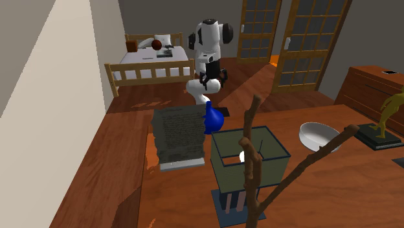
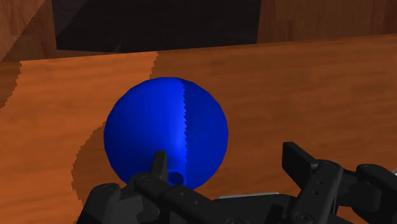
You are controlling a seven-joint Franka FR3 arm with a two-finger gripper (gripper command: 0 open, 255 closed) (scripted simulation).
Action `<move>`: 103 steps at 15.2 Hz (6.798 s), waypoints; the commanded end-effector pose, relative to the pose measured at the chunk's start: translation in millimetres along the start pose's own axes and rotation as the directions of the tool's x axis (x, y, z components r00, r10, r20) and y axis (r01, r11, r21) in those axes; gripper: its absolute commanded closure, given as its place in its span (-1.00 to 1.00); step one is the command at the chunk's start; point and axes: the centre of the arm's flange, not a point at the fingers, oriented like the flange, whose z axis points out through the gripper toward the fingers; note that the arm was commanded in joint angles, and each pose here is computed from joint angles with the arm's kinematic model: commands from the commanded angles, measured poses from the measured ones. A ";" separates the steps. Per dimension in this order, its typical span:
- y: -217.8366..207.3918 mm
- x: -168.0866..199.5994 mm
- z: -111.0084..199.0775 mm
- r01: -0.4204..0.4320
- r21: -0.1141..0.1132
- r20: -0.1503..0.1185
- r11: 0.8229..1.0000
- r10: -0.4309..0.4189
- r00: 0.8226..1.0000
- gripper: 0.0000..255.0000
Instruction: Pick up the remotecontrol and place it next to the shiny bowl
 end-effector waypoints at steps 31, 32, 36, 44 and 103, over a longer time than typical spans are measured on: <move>-35.7 269.6 263.6 -0.991 -0.068 -0.751 0.113 0.648 0.125 -1.00; -27.2 279.7 268.3 -0.997 -0.049 -0.768 0.067 0.636 0.080 -1.00; -8.1 291.1 279.7 -1.000 -0.024 -0.786 0.014 0.618 0.028 -1.00; 15.0 291.0 297.9 -1.000 -0.024 -0.786 0.014 0.618 0.028 -1.00; -175.9 242.2 157.8 -1.000 -0.024 -0.786 0.014 0.618 0.028 1.00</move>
